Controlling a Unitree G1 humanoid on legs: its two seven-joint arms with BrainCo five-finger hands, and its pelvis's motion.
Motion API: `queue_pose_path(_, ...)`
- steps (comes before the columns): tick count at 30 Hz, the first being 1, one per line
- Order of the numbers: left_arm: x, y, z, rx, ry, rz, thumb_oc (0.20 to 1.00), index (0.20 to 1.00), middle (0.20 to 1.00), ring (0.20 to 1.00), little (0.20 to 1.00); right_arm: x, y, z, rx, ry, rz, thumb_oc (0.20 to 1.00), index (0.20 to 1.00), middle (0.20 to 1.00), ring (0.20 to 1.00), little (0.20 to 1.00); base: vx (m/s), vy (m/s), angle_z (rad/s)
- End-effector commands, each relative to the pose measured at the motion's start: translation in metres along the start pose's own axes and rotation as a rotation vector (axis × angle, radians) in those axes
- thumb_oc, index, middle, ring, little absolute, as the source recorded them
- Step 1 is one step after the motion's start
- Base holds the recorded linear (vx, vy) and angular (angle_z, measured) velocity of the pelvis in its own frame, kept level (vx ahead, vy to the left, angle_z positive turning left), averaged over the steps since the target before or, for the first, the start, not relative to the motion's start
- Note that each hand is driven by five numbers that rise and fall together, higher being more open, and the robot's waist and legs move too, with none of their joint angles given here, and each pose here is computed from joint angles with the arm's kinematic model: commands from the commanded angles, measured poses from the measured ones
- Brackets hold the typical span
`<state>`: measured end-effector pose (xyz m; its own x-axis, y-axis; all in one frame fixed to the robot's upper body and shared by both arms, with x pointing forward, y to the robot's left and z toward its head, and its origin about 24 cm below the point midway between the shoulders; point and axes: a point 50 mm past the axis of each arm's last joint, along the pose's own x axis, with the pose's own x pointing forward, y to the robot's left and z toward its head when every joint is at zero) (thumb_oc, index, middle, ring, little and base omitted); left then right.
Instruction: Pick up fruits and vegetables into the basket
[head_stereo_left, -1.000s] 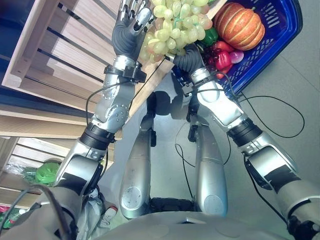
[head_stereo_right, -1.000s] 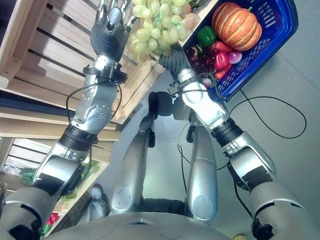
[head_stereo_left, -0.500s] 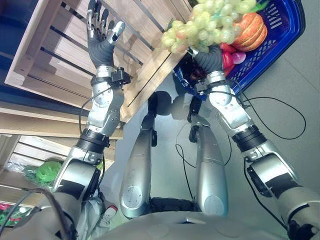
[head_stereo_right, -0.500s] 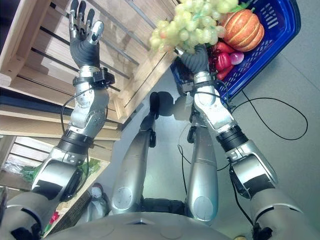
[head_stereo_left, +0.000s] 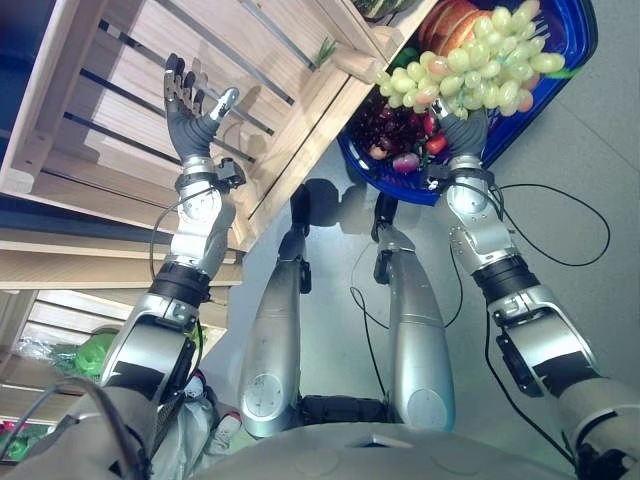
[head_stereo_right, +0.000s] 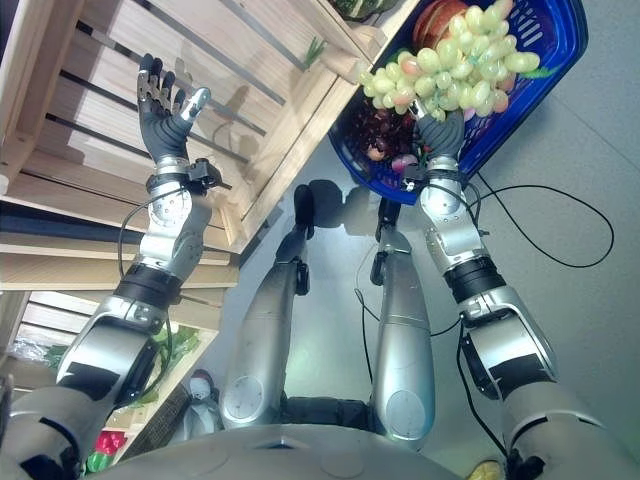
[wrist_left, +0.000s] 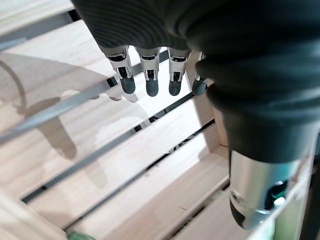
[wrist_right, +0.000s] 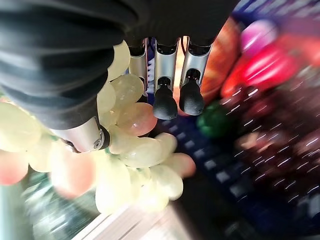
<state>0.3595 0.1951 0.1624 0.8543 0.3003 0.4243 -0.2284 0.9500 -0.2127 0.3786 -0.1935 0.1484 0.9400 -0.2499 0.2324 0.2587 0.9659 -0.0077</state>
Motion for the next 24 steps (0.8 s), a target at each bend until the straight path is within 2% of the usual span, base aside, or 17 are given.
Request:
queue_pose_path(1, 0.008, 0.003, 0.006, 0.032, -0.045, -0.013, 1.0, 1.0, 1.0, 1.0, 1.0, 0.014, -0.007, 0.013, -0.03, 0.024, 0.025, 0.2, 0.2, 0.2, 0.2, 0.2, 0.0, 0.0, 0.0)
queue_pose_path(7, 0.017, -0.001, -0.001, 0.058, 0.02, -0.045, 1.0, 1.0, 1.0, 1.0, 1.0, 0.035, -0.035, -0.006, -0.215, 0.287, -0.025, 0.2, 0.2, 0.2, 0.2, 0.2, 0.0, -0.018, 0.0)
queue_pose_path(14, 0.016, -0.009, -0.002, 0.042, 0.025, -0.086, 1.0, 1.0, 1.0, 1.0, 1.0, 0.042, -0.052, -0.006, -0.32, 0.443, -0.066, 0.2, 0.2, 0.2, 0.2, 0.2, 0.0, -0.015, 0.02)
queue_pose_path(15, 0.016, -0.01, -0.002, 0.04, 0.025, -0.089, 1.0, 1.0, 1.0, 1.0, 1.0, 0.041, -0.054, -0.007, -0.319, 0.468, -0.067, 0.351, 0.351, 0.351, 0.351, 0.351, 0.01, -0.017, 0.08)
queue_pose_path(16, 0.017, -0.01, -0.001, 0.041, 0.023, -0.094, 1.0, 1.0, 1.0, 1.0, 1.0, 0.042, -0.057, -0.006, -0.33, 0.483, -0.077, 0.705, 0.705, 0.705, 0.705, 0.705, 0.01, -0.018, 0.1)
queue_pose_path(17, 0.017, -0.011, -0.001, 0.041, 0.02, -0.098, 1.0, 1.0, 1.0, 1.0, 1.0, 0.042, -0.06, -0.006, -0.338, 0.497, -0.093, 1.0, 1.0, 1.0, 1.0, 1.0, 0.01, -0.019, 0.1)
queue_pose_path(24, 0.016, -0.015, -0.002, 0.056, 0.023, -0.102, 1.0, 1.0, 1.0, 1.0, 1.0, 0.044, -0.07, 0.0, -0.366, 0.547, -0.173, 1.0, 1.0, 1.0, 1.0, 1.0, 0.0, -0.001, 0.03)
